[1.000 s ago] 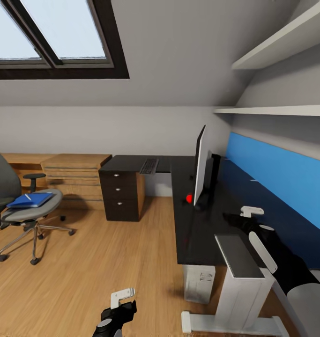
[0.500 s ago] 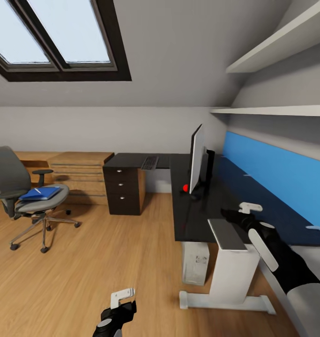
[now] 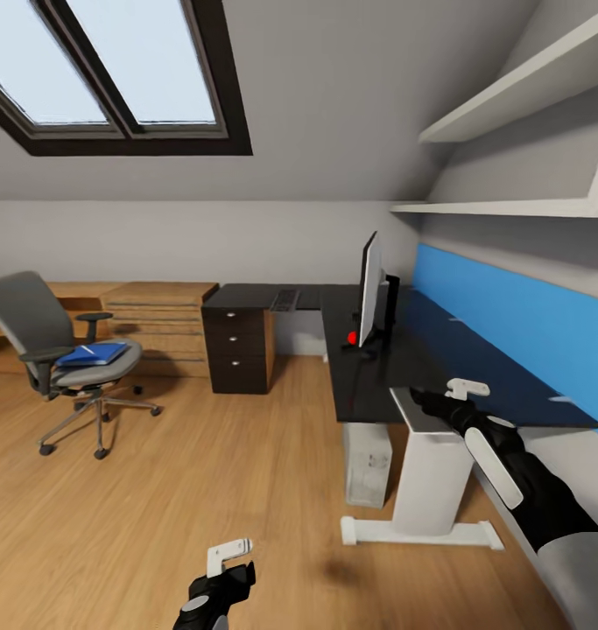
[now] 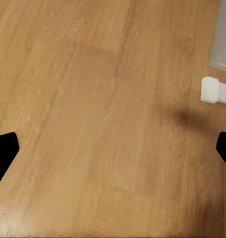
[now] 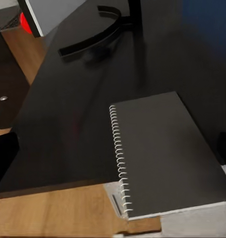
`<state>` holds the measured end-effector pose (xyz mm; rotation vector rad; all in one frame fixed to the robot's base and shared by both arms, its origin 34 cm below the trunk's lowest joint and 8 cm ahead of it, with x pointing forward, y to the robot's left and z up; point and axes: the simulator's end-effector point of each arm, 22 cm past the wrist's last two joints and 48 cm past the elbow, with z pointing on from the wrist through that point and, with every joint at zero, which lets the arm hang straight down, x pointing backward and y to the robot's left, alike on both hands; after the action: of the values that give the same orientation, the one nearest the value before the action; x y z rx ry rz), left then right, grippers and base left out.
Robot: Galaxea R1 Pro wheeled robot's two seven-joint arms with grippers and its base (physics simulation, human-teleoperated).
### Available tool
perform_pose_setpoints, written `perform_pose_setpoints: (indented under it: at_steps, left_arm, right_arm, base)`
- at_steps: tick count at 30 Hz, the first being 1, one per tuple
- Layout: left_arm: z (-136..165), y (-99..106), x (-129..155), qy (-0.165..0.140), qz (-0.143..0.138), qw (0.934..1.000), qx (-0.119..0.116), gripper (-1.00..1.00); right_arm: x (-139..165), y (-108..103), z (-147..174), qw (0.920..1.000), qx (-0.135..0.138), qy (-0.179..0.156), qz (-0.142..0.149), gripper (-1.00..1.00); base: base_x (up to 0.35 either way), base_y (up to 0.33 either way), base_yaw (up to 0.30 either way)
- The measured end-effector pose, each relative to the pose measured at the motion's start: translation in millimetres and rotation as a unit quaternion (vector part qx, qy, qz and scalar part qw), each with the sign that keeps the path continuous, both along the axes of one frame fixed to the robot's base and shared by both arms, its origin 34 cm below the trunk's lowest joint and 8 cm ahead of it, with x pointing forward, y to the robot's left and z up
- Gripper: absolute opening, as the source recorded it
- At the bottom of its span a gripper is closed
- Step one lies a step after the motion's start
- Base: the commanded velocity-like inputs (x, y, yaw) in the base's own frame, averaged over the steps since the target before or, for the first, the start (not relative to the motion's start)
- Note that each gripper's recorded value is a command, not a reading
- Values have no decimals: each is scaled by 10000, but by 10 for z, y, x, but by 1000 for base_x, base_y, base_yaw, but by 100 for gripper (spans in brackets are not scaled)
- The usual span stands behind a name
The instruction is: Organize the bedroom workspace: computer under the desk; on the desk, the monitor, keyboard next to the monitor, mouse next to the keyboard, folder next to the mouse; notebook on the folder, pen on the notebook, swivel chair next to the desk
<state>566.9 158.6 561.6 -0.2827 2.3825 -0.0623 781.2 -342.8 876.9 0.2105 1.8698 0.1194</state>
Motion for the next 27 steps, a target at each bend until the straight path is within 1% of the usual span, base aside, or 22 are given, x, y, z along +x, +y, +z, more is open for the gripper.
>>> perform_pose_setpoints:
  at_steps: [7,12,17,22,27]
  left_arm:
    - [30,1,14,-35,2,10000,-1,100]
    - [40,2,17,-46,3,10000,3,100]
    - [52,-5,22,-59,-4,10000,1,100]
    - [167,-37,113,-223,13,9997,-60,100]
    - [103,-52,120,-253,21,9996,-89,100]
  right_arm:
    - [-9,1,42,10000,-1,-33,1,100]
    - [-11,0,56,10000,0,-42,0,100]
    - [-14,2,58,10000,0,-40,2,100]
    - [-17,-1,33,10000,1,-32,-1,100]
    - [-30,-7,-80,10000,1,-13,-8,100]
  base:
    - [-257,241,-230]
    - [-211,175,-100]
    - [-48,38,-19]
    - [-3,3,-1]
    - [0,0,0]
